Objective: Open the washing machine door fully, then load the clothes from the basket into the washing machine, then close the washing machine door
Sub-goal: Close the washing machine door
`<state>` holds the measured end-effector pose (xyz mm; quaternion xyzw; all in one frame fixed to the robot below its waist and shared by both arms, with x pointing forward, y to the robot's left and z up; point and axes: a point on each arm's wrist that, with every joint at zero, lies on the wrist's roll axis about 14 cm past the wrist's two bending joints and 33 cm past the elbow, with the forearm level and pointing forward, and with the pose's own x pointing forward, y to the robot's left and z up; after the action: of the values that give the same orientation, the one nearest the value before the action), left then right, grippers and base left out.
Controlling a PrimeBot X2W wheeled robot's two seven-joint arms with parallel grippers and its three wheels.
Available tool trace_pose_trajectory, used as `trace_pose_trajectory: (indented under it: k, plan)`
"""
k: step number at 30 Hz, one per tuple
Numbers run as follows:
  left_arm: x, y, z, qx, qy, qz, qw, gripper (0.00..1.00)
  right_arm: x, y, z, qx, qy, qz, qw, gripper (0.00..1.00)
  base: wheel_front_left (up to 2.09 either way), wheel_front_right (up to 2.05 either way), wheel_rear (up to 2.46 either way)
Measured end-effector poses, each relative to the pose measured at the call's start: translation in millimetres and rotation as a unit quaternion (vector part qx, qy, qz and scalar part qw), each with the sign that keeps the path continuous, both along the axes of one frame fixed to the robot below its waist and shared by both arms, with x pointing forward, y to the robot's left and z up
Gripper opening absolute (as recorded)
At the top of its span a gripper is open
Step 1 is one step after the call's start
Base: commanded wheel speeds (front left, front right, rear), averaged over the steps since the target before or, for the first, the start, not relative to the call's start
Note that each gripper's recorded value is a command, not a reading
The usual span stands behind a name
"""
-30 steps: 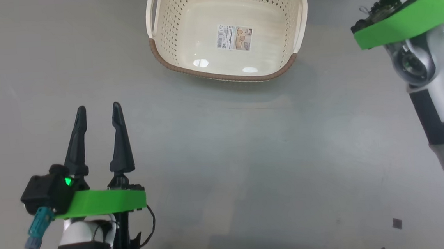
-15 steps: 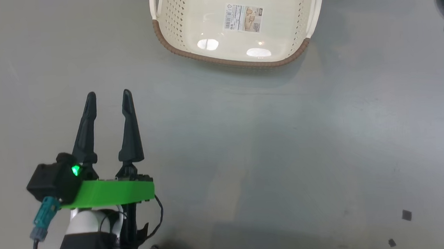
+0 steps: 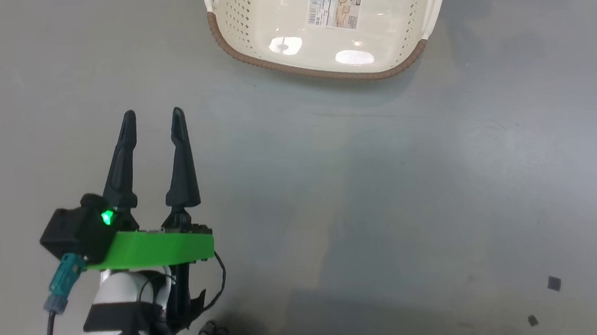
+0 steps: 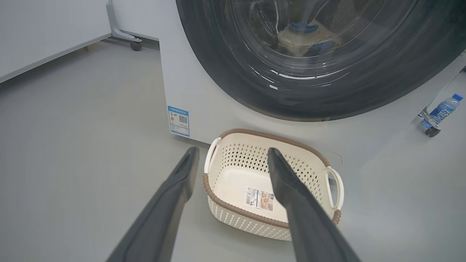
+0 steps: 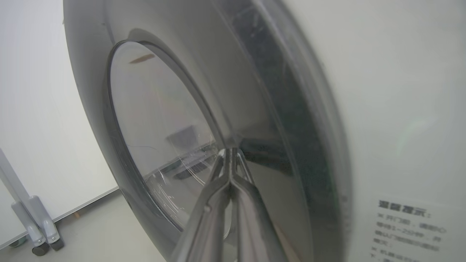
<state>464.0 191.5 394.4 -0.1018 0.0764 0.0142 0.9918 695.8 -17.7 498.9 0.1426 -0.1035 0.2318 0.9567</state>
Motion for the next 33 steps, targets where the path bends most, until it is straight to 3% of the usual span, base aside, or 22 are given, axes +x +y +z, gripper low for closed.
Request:
trace_pose_trajectory:
  k: [8, 14, 23, 33]
  plan:
    - [2.5, -4.6, -0.3, -0.003, -0.002, -0.007, 1.000, 1.00, 0.7, -4.0, -0.7, -0.009, 0.007, -0.004, 1.000, 0.00, 0.00, 0.00, 0.00]
    - [5.3, -5.7, 14.4, 0.005, -0.022, -0.012, 1.000, 1.00, -9.7, -11.7, 20.8, -0.010, -0.010, -0.009, 1.000, 0.00, 0.00, 0.00, 0.00]
    - [5.8, -6.3, 50.7, 0.023, -0.068, -0.019, 0.997, 1.00, -63.2, -20.2, 8.0, -0.033, 0.026, 0.001, 0.999, 0.00, 0.00, 0.00, 0.00]
    - [-4.6, -15.2, 82.7, 0.033, -0.106, -0.031, 0.993, 1.00, -117.3, -44.6, 30.8, -0.039, 0.023, -0.014, 0.999, 0.00, 0.00, 0.00, 0.00]
